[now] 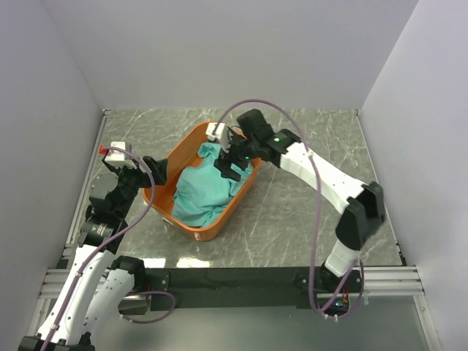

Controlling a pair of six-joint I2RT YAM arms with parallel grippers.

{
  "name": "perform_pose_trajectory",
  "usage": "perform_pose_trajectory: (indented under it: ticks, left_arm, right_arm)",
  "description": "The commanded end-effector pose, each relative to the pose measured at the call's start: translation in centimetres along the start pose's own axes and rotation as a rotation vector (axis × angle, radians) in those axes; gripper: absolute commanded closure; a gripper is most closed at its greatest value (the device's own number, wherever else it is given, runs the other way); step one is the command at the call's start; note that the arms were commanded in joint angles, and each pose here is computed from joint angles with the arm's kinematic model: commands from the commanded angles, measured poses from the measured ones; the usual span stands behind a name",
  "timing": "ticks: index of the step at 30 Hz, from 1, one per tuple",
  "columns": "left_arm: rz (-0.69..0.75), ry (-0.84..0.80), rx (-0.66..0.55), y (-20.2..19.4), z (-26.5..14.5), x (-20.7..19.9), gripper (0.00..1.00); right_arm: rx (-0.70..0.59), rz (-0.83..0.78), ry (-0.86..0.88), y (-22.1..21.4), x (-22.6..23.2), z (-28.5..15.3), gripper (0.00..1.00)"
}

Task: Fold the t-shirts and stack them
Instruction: Move the tshirt to the center of the board

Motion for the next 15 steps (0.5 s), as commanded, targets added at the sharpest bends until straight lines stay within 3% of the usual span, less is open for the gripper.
perform_pose_trajectory:
  ticks: [1,9,15]
  left_arm:
    - [0.018,-0.019,-0.099,3.1,-0.6,-0.3,0.01]
    - [0.016,-0.019,-0.103,3.2,-0.6,-0.3,0.01]
    - [0.015,-0.032,-0.111,3.4,-0.7,-0.5,0.01]
  right_arm:
    - [0.012,0.068,-0.131,2.0,-1.4,1.5,0.1]
    - [0.12,0.137,-0.282,1.4,-3.9,8.8,0.1]
    - [0.229,0.191,-0.37,-2.5,-5.7,12.1,0.11]
Point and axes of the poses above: each gripper's point midway between its finger pads, its own z axis out along the fingers, its own x axis along the line the jaws close on, y = z × x, the point moved 2 cm from there along -z, back along the fingers, and after that the axes turned 13 degrees about z, right-handed, at the moved point
